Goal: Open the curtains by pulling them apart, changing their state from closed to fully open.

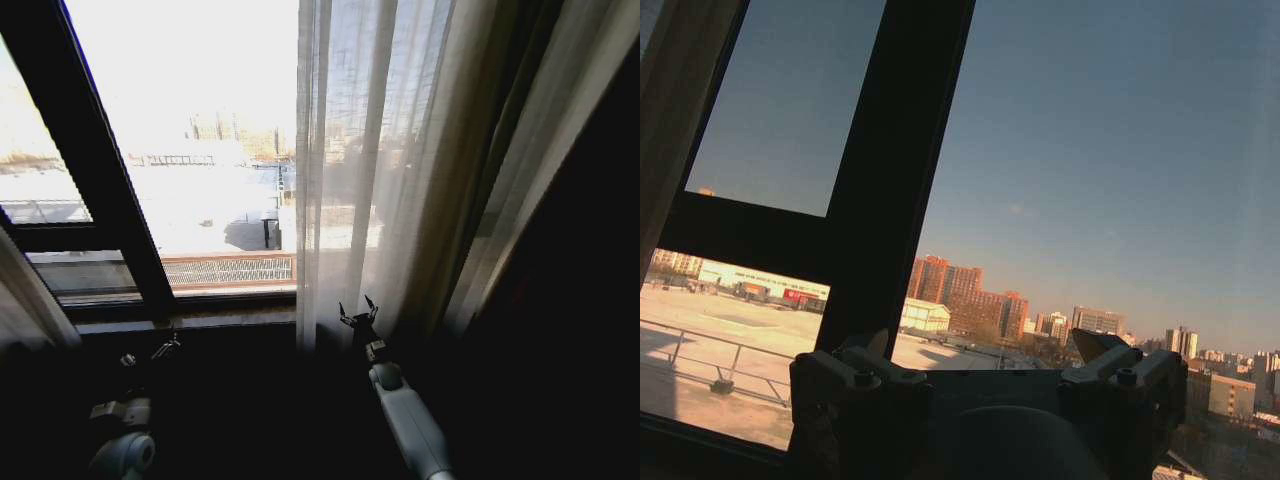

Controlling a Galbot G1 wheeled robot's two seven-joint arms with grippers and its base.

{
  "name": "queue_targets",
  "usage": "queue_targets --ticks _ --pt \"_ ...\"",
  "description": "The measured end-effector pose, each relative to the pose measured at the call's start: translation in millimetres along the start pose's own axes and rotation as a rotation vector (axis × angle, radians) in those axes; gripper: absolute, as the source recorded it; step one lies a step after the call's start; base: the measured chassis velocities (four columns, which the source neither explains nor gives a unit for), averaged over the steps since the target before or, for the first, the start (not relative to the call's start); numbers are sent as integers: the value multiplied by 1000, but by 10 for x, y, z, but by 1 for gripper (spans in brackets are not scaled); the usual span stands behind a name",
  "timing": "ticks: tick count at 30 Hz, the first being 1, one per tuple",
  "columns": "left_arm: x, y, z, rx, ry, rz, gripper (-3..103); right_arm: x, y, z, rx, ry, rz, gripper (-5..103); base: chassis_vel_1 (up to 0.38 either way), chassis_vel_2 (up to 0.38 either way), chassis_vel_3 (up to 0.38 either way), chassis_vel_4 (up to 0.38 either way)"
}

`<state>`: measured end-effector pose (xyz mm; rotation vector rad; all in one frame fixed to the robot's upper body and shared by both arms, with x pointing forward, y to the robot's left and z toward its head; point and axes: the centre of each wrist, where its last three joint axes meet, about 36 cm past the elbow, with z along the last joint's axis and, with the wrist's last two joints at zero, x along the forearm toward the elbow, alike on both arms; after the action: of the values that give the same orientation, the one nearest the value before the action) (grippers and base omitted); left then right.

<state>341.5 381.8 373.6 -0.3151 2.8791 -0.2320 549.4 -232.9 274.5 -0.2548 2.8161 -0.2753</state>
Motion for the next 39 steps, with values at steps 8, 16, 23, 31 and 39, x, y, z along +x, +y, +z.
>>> queue_targets --ticks 8,16,23,31,39 --pt "0 1 -1 0 0 0 100 -25 -1 13 -31 -21 -82 100 175 130 -136 -147" --pt "1 -2 1 1 0 0 100 -1 55 31 -76 -29 -126 100 -51 5 46 0" --pt "0 -1 1 0 0 0 100 -12 78 30 -76 -34 -116 100 -82 135 79 -138" --pt "-1 0 0 0 0 0 100 -72 93 -5 -47 -42 -59 100 -78 127 80 -121" --pt "0 0 0 0 0 0 100 -119 87 -59 -35 -43 -50 100 -7 2 3 -2"
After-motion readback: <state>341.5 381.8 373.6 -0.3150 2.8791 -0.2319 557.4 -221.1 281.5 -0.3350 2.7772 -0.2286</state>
